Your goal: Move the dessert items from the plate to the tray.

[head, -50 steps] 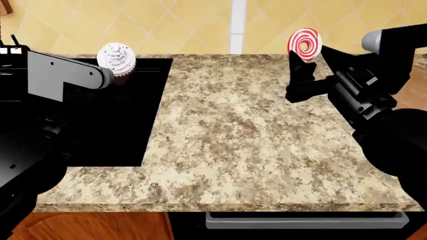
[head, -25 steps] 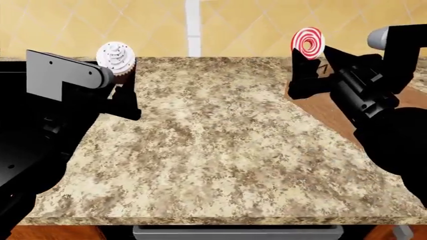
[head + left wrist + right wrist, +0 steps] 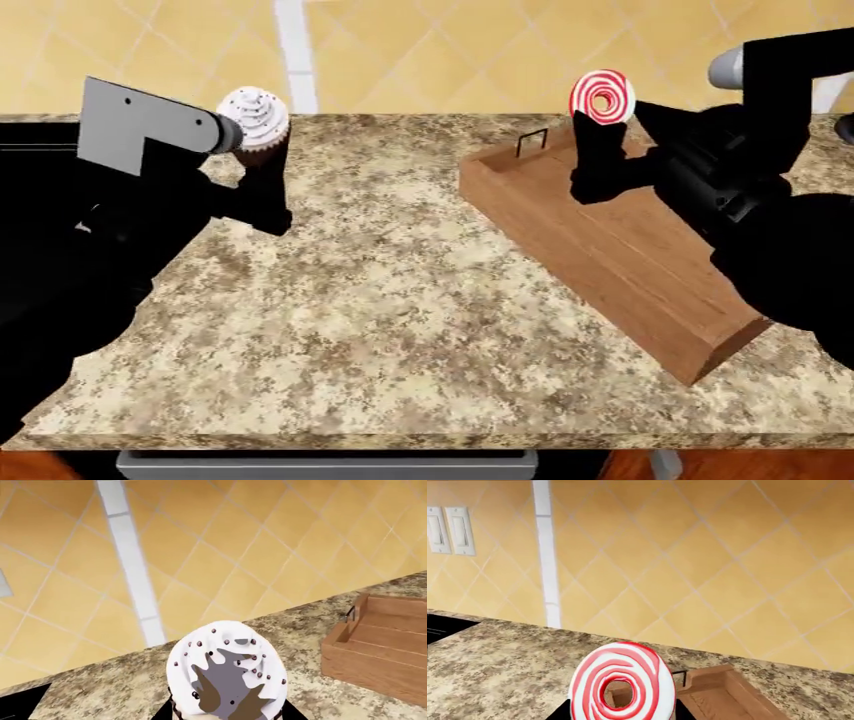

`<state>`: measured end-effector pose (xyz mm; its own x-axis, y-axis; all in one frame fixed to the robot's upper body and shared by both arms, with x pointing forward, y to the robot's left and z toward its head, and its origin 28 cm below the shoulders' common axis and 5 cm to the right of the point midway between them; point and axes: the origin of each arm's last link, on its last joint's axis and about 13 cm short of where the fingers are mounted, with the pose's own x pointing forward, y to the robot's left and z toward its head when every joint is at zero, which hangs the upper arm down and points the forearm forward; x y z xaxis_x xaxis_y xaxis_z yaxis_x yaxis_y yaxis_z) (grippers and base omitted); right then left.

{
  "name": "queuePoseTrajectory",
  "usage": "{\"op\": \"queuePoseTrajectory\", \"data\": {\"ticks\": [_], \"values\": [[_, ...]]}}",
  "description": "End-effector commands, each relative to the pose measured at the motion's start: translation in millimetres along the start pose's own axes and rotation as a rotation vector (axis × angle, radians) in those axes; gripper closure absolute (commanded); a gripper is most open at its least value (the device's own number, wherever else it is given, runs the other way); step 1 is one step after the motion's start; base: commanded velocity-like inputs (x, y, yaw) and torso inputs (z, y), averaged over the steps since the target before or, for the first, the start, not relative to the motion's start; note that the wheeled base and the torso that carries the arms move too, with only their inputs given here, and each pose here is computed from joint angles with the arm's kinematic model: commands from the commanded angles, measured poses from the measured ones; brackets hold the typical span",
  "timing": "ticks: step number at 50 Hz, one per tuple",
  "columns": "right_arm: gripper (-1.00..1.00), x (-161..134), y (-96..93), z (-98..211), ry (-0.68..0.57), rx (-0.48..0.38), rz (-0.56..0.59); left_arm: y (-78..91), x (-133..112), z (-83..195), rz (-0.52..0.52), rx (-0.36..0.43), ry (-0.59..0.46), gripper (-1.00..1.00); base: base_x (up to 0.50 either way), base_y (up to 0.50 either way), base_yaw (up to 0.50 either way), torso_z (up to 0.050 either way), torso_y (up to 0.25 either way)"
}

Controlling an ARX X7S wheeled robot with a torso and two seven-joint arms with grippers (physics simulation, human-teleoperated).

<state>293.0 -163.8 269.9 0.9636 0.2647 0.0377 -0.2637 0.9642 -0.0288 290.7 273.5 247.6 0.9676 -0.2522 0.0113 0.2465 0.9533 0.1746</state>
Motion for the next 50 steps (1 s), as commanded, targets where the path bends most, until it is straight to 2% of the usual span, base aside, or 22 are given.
{"op": "queuePoseTrajectory", "data": {"ticks": [1, 8, 16, 29, 42, 45, 50], "values": [[1.00, -0.9, -7.8, 25.0, 0.075, -0.079, 0.032, 6.7, 19.0, 25.7, -0.064, 0.000, 0.065, 1.00, 0.00, -0.50, 0.00, 0.000, 0.000], [1.00, -6.4, -9.2, 34.5, 0.156, -0.132, 0.071, 5.0, 26.6, 42.1, -0.120, 0.036, 0.083, 1.00, 0.00, -0.50, 0.00, 0.000, 0.001], [1.00, -4.3, -6.4, 25.2, 0.242, -0.146, 0.125, 1.5, 32.9, 52.5, -0.143, 0.071, 0.080, 1.00, 0.00, -0.50, 0.00, 0.000, 0.000], [1.00, 6.9, 4.0, 15.1, 0.299, -0.189, 0.201, -8.1, 39.4, 68.2, -0.179, 0.085, 0.009, 1.00, 0.03, -0.49, 0.00, 0.000, 0.000], [1.00, 18.7, 15.5, 7.2, 0.299, -0.231, 0.273, -7.8, 37.7, 61.4, -0.179, 0.081, 0.010, 1.00, 0.50, -0.13, 0.00, 0.000, 0.001], [1.00, 15.6, 16.6, 6.3, 0.316, -0.211, 0.313, -7.4, 37.4, 59.4, -0.178, 0.078, 0.012, 1.00, 0.50, -0.07, 0.00, 0.000, 0.003], [1.00, 14.0, 17.2, 5.6, 0.338, -0.194, 0.316, -7.7, 36.3, 58.9, -0.177, 0.080, 0.012, 1.00, 0.00, 0.00, 0.00, 0.000, 0.002]]}}
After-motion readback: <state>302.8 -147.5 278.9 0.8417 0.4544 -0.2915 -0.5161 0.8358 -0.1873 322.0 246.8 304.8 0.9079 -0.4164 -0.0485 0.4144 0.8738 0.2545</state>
